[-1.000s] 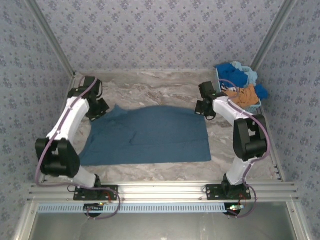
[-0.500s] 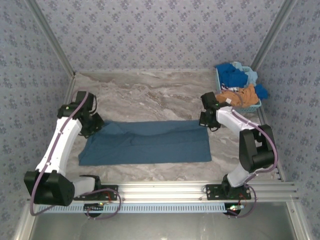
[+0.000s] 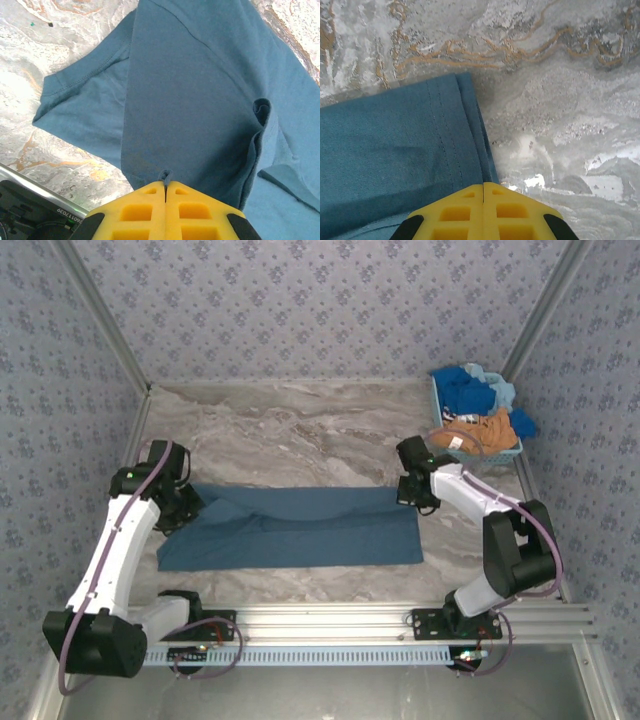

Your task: Fold and stack the t-shirts

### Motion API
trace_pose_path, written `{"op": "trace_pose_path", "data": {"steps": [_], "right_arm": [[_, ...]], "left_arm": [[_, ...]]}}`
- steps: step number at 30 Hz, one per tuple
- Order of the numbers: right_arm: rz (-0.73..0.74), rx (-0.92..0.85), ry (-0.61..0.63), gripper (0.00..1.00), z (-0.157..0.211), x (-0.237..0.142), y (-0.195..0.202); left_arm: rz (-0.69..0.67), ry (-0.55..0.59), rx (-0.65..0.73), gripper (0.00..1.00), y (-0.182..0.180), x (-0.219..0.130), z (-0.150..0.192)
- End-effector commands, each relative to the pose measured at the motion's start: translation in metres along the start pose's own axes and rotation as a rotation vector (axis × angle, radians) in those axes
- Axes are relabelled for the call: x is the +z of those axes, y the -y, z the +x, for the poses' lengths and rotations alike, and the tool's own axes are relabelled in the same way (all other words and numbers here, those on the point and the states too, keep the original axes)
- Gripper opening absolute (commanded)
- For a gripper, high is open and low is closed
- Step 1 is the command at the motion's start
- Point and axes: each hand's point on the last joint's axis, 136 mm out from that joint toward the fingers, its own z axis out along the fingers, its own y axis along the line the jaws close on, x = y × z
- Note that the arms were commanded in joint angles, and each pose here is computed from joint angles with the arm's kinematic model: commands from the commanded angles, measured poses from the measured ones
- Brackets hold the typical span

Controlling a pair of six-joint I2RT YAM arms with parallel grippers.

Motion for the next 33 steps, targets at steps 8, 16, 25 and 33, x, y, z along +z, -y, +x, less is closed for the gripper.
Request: {"op": "trace_pose_path", "data": {"steps": [8,16,25,33], "right_arm": [[0.052,0.019,-0.029,0.0,0.025,-0.004,0.012],[0.056,0.009,-0.052,0.01,0.028,0.0,0.011],[0.033,0.072,-0.067,0.41,0.043,-0.015,0.018],[-0.026,0.107,-0.042,0.38,0.026,-0.016,0.001]], "left_arm": [[-0.071,0.009,0.012,0.0,-0.02,-0.001,0.006],[-0.079,-0.049,-0.029,0.0,-0.031,0.015,0.03],[-0.118,-0.072,-0.06,0.0,-0.046,0.042,0.047],[-0.149,-0.086,-0.091,0.0,-0.054,0.045,0.054]]}}
